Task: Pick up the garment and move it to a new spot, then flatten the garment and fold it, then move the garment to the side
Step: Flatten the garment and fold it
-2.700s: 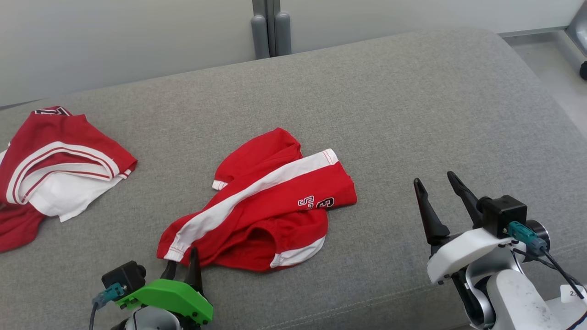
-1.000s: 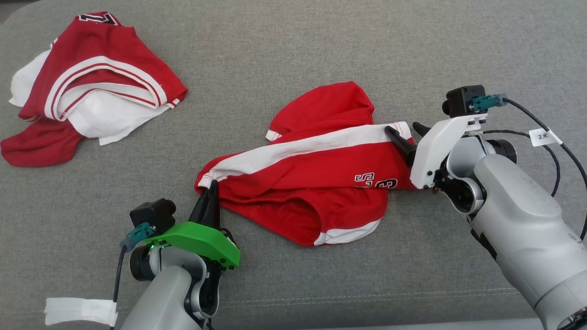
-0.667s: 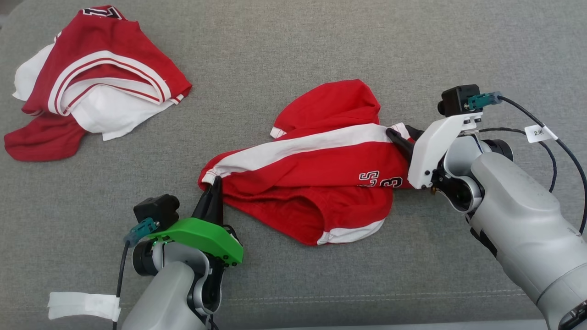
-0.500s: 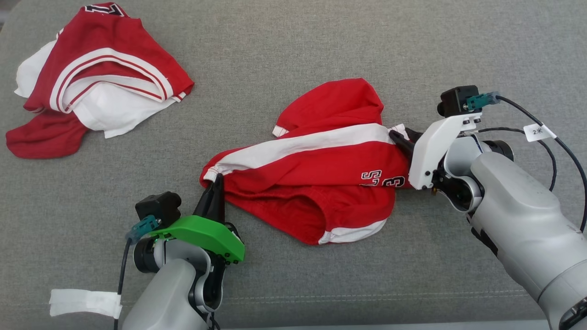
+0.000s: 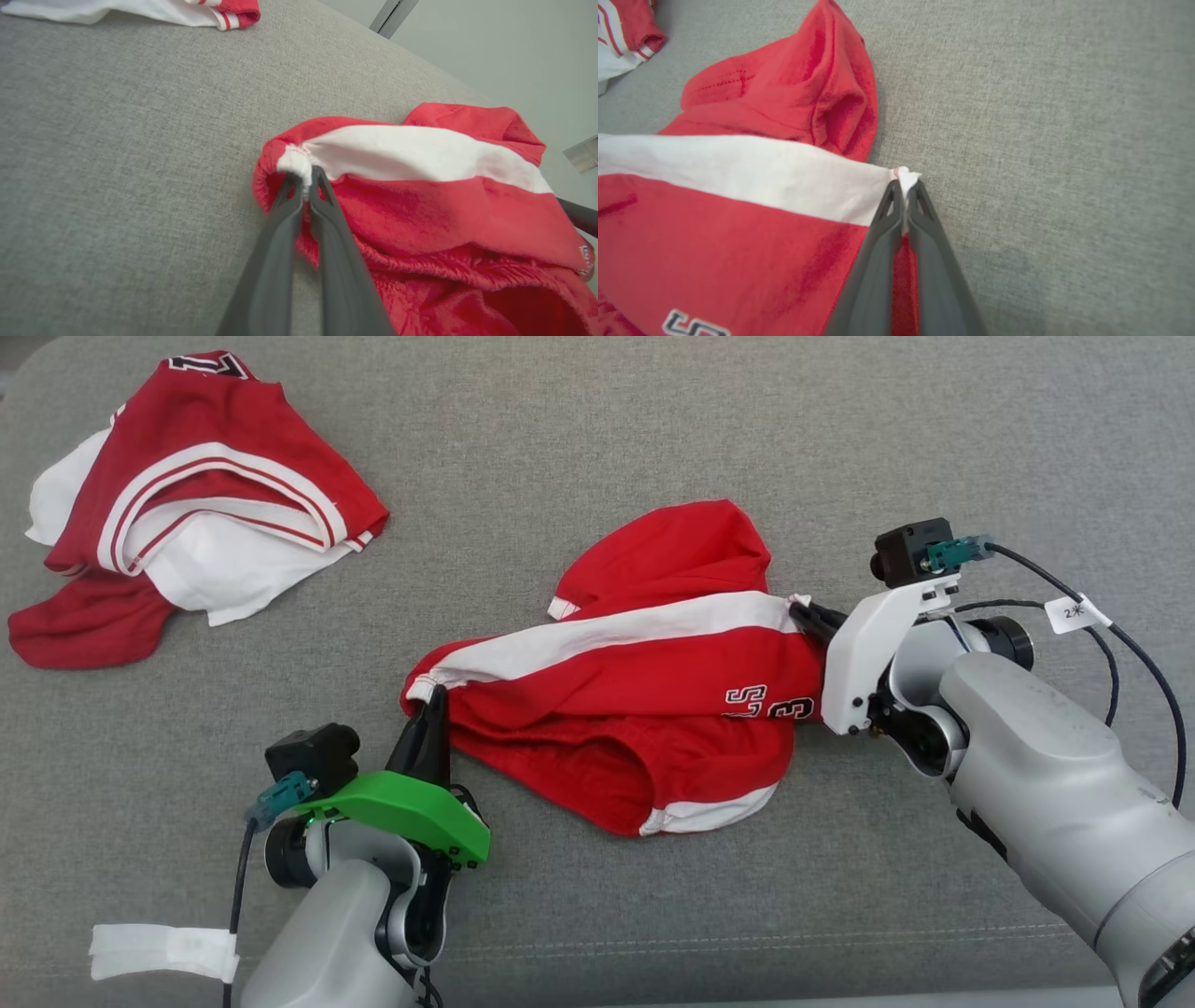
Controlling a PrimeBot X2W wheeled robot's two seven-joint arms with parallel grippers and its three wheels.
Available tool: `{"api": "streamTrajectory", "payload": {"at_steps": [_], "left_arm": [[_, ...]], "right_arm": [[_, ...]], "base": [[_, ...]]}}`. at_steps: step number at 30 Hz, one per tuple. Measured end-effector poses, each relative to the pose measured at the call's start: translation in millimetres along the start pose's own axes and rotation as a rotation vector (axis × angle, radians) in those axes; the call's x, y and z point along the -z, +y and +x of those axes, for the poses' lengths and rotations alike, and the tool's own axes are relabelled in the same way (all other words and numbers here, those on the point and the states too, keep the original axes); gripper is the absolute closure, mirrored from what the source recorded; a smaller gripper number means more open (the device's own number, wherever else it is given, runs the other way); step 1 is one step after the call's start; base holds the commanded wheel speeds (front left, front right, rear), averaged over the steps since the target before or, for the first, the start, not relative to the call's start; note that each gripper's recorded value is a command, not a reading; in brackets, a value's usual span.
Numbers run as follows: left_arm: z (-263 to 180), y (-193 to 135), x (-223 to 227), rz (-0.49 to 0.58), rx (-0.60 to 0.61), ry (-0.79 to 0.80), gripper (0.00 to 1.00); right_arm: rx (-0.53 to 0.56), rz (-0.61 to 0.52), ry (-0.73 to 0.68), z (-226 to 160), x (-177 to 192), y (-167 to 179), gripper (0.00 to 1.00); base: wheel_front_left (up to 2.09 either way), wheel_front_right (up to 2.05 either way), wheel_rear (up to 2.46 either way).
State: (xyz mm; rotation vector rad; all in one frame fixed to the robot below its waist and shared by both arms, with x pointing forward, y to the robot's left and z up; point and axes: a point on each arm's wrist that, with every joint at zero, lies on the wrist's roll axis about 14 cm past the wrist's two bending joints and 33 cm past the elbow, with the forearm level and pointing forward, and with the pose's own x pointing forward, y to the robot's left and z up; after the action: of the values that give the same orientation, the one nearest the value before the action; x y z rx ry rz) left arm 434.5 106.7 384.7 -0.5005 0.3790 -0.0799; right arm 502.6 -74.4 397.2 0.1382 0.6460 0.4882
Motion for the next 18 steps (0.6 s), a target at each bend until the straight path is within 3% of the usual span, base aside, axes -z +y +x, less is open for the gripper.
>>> {"api": "streamTrajectory", "payload": {"at_steps": [8,18], "left_arm": [[1,-32,-41,-0.032,0.126,-0.081,1.0],[-21,-110,-116,0.015,0.39,-0.16,1.0]], "right_arm": [[0.031,-0.056,-0.262,-33,-64,-12,1.0],[0.064,-0.099,-0.59,-113,-140,-19,1.0]], "base": [[0.0,0.0,0.0],[0.0,0.0,0.0]]}}
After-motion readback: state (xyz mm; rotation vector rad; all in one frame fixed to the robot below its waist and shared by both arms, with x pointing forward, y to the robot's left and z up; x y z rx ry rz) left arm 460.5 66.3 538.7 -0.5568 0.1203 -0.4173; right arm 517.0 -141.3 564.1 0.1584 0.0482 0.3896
